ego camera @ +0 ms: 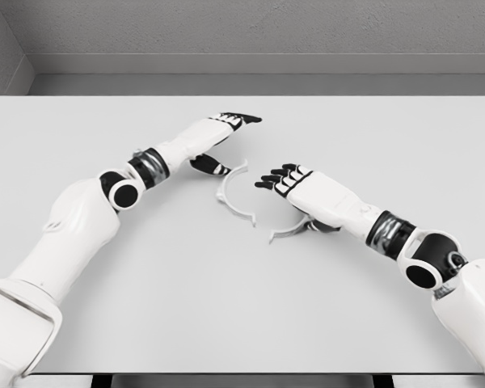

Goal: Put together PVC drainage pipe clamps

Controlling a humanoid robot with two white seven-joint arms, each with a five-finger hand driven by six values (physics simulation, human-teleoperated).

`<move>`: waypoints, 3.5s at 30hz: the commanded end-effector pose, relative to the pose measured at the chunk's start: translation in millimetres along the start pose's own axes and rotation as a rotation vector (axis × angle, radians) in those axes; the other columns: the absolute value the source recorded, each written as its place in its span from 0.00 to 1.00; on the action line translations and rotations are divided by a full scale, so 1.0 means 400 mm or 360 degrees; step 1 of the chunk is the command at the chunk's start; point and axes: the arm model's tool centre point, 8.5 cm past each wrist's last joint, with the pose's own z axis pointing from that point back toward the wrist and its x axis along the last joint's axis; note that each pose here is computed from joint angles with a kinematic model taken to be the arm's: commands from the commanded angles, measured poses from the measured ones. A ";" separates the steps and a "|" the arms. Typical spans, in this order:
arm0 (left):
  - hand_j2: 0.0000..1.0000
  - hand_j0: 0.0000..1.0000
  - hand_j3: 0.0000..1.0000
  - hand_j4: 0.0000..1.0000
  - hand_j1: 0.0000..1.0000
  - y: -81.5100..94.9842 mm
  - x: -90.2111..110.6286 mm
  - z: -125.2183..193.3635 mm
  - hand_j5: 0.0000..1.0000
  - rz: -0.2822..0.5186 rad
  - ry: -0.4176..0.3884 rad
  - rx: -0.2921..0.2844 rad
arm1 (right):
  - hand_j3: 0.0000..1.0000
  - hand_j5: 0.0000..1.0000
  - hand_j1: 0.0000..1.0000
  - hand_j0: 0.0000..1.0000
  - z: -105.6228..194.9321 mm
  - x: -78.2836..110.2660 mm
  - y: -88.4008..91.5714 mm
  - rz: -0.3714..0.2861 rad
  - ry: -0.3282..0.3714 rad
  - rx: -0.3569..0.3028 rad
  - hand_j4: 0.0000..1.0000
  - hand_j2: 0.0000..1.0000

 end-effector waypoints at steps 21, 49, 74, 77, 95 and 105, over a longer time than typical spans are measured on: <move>1.00 1.00 1.00 1.00 1.00 0.042 -0.016 0.008 1.00 0.0015 0.0029 0.0083 | 1.00 1.00 1.00 1.00 -0.016 -0.024 -0.015 -0.0010 0.0026 -0.0022 1.00 1.00; 1.00 1.00 1.00 1.00 1.00 0.100 -0.117 0.129 1.00 -0.0111 0.0169 0.0054 | 1.00 1.00 1.00 1.00 0.004 -0.063 -0.027 0.0004 0.0109 -0.0023 1.00 1.00; 1.00 1.00 1.00 1.00 1.00 0.127 -0.145 0.164 1.00 -0.0137 0.0217 0.0065 | 1.00 1.00 1.00 1.00 -0.036 -0.044 -0.024 -0.0013 0.0067 -0.0021 1.00 1.00; 1.00 1.00 1.00 1.00 1.00 0.128 -0.146 0.164 1.00 -0.0136 0.0217 0.0068 | 1.00 1.00 1.00 1.00 -0.036 -0.042 -0.025 -0.0010 0.0062 -0.0022 1.00 1.00; 1.00 1.00 1.00 1.00 1.00 0.280 -0.228 0.360 1.00 -0.0395 0.0370 0.0067 | 1.00 1.00 1.00 1.00 -0.067 -0.017 -0.030 -0.0035 0.0033 -0.0025 1.00 1.00; 1.00 1.00 1.00 1.00 1.00 0.270 -0.230 0.361 1.00 -0.0388 0.0373 0.0056 | 1.00 1.00 1.00 1.00 -0.074 -0.012 -0.032 -0.0037 0.0029 -0.0028 1.00 1.00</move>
